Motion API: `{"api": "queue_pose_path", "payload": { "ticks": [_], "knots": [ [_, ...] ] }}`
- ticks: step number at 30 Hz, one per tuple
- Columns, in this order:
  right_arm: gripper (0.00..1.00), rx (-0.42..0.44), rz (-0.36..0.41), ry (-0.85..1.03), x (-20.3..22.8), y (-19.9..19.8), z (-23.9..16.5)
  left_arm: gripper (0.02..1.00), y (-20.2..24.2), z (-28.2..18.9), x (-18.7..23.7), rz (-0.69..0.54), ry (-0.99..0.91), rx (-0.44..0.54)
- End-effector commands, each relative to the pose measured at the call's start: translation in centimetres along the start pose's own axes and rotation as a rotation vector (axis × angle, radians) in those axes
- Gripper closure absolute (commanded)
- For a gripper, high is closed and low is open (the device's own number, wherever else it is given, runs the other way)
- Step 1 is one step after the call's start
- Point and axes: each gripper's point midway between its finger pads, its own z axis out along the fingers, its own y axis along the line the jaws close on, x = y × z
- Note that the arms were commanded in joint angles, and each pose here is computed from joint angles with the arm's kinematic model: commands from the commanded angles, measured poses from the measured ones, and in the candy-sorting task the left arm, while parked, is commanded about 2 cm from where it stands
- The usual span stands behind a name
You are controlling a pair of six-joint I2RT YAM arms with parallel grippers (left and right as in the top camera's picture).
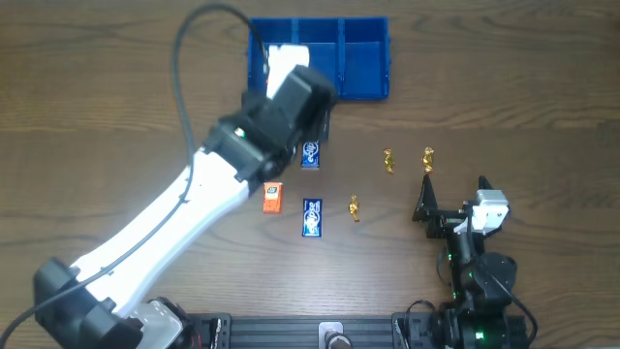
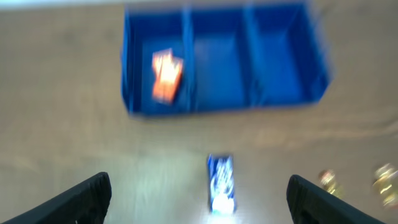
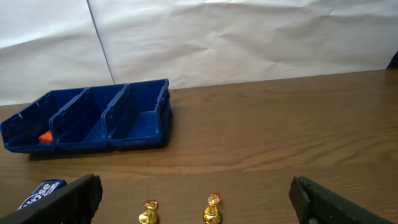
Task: Sort Candies Into Trays
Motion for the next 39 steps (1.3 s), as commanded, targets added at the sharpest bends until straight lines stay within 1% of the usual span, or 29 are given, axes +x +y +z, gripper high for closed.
{"api": "queue_pose_path", "payload": {
  "ticks": [1,6,11,16,17,22,27,39],
  "knots": [
    [0.003,0.001,0.006,-0.001,0.1,0.0,0.0,0.091,1.0,3.0,7.6,-0.084,0.159,-0.05],
    [0.003,0.001,0.006,-0.001,0.1,0.0,0.0,0.088,1.4,5.1,11.9,-0.096,0.235,-0.019],
    [0.003,0.001,0.006,-0.001,0.1,0.0,0.0,0.091,2.0,6.1,14.7,-0.096,0.279,-0.012],
    [0.003,0.001,0.006,-0.001,0.1,0.0,0.0,0.095,3.3,7.0,17.0,-0.142,0.319,-0.031],
    [0.003,0.001,0.006,-0.001,0.1,0.0,0.0,0.097,3.6,7.3,18.1,-0.152,0.34,-0.024],
    [0.003,0.001,0.006,-0.001,0.1,0.0,0.0,0.095,3.8,8.0,20.1,-0.156,0.351,-0.003],
    [0.003,0.001,0.006,-0.001,0.1,0.0,0.0,0.104,4.4,8.2,21.5,-0.149,0.367,-0.011],
    [0.003,0.001,0.006,-0.001,0.1,0.0,0.0,0.117,4.5,8.3,22.1,-0.124,0.369,-0.03]
  ]
}}
